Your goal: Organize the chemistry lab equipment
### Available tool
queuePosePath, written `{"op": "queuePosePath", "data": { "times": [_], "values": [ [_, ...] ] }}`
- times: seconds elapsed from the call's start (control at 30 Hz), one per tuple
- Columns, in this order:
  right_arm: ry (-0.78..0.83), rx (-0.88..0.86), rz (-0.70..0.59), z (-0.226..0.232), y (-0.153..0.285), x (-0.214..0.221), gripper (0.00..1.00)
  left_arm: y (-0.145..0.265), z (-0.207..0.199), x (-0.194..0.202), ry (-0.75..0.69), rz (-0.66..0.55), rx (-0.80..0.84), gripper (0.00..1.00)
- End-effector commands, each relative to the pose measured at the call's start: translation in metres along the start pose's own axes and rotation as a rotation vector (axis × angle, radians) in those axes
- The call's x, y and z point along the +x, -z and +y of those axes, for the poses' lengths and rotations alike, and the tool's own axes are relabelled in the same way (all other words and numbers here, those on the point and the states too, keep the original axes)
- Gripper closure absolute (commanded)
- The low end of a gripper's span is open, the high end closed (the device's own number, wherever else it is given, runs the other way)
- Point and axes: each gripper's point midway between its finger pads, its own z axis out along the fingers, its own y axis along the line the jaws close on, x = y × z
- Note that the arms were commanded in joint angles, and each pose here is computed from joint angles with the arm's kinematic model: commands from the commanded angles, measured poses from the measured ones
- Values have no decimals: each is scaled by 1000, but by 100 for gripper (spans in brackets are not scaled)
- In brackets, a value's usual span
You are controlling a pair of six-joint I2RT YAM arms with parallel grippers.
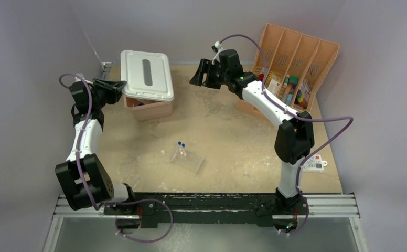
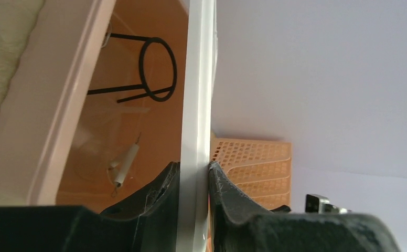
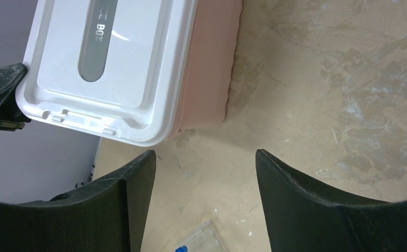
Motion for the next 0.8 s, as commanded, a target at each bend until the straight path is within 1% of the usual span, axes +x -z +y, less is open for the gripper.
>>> {"op": "queuePosePath", "data": {
  "times": [0.0,0.13,0.27,0.33,0.43,0.57,0.67,0.77],
  "values": [
    [104,-8,-62,18,-2,-18,29,10,18,-2,-109,-24,-88,77],
    [163,0,-52,24,-11,-10,29,16,43,-8,-147,-61,-221,78],
    [195,4,-30,25,-22,-3,29,19,59,-10,-162,-67,-306,70],
    [214,-5,-14,28,-27,2,29,23,62,-16,-171,-96,-340,66],
    [237,-36,12,36,-33,9,28,28,52,-27,-219,-131,-351,59],
    [251,-74,21,47,-35,13,28,27,53,-27,-231,-117,-363,50],
    [256,-81,28,50,-37,15,27,29,58,-29,-245,-122,-389,39],
    [263,-92,35,54,-38,17,25,28,63,-29,-263,-109,-413,36]
  ]
}}
